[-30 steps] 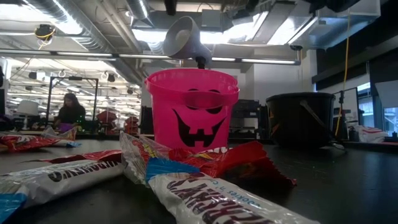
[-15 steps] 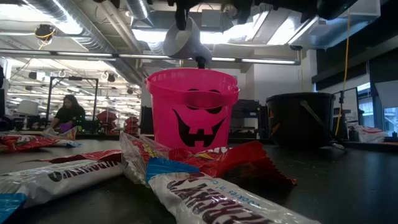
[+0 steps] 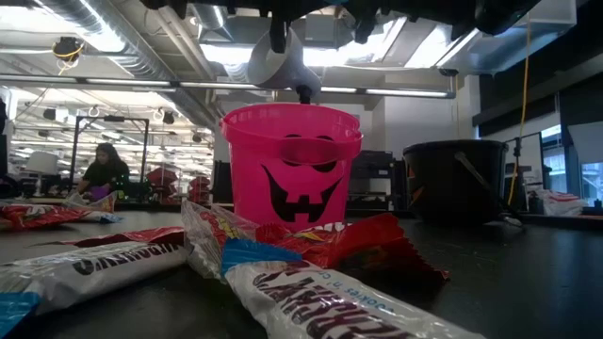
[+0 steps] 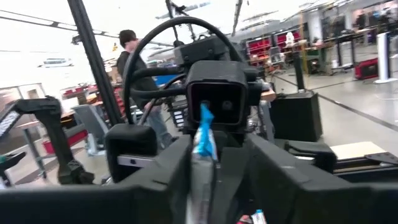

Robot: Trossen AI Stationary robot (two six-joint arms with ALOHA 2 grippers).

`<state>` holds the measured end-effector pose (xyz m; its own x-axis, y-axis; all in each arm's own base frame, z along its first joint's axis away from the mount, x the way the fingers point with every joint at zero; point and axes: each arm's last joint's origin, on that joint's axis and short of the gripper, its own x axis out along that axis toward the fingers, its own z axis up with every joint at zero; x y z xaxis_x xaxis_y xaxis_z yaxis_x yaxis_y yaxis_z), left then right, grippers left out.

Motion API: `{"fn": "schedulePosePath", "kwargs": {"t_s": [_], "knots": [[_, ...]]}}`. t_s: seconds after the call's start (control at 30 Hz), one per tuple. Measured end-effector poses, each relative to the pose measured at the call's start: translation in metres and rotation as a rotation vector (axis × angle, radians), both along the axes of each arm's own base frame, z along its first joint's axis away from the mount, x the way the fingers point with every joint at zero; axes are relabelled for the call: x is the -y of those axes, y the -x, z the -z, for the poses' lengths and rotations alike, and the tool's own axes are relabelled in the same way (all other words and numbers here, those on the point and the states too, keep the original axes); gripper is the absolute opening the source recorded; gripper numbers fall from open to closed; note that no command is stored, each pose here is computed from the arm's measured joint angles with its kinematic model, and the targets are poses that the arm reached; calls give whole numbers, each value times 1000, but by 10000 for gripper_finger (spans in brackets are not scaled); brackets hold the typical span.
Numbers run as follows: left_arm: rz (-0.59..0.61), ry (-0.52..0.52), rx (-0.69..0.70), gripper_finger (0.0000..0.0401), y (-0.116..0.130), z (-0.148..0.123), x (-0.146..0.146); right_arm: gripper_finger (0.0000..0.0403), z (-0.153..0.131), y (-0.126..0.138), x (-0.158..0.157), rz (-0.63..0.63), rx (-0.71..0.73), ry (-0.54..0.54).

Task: Sort candy
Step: Put the white chocolate bar into the black bucket

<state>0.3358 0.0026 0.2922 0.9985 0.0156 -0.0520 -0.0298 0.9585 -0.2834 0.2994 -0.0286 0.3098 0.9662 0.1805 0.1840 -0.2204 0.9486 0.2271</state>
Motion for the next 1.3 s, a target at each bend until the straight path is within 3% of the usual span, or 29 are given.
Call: {"fn": "schedulePosePath", "kwargs": {"t_s": [0.17,0.23,0.43,0.67,0.9,1.1,1.3], "knots": [[-3,0,-3,11,0,0,0,41,0,0,-1,-32,-1,6],[-4,0,-5,12,0,0,0,17,0,0,-1,-35,-2,7],[-9,-4,1,58,4,-5,-3,50,0,0,-2,-54,0,10],[-28,-11,17,136,17,-20,-9,15,-4,4,-2,-55,6,12],[-20,-53,11,152,54,-49,-6,40,-25,30,-4,-32,-8,37],[26,-111,48,152,89,-73,7,23,-41,77,-4,209,-131,110],[86,-120,34,152,100,-76,21,35,-46,134,2,652,-290,159]]}}
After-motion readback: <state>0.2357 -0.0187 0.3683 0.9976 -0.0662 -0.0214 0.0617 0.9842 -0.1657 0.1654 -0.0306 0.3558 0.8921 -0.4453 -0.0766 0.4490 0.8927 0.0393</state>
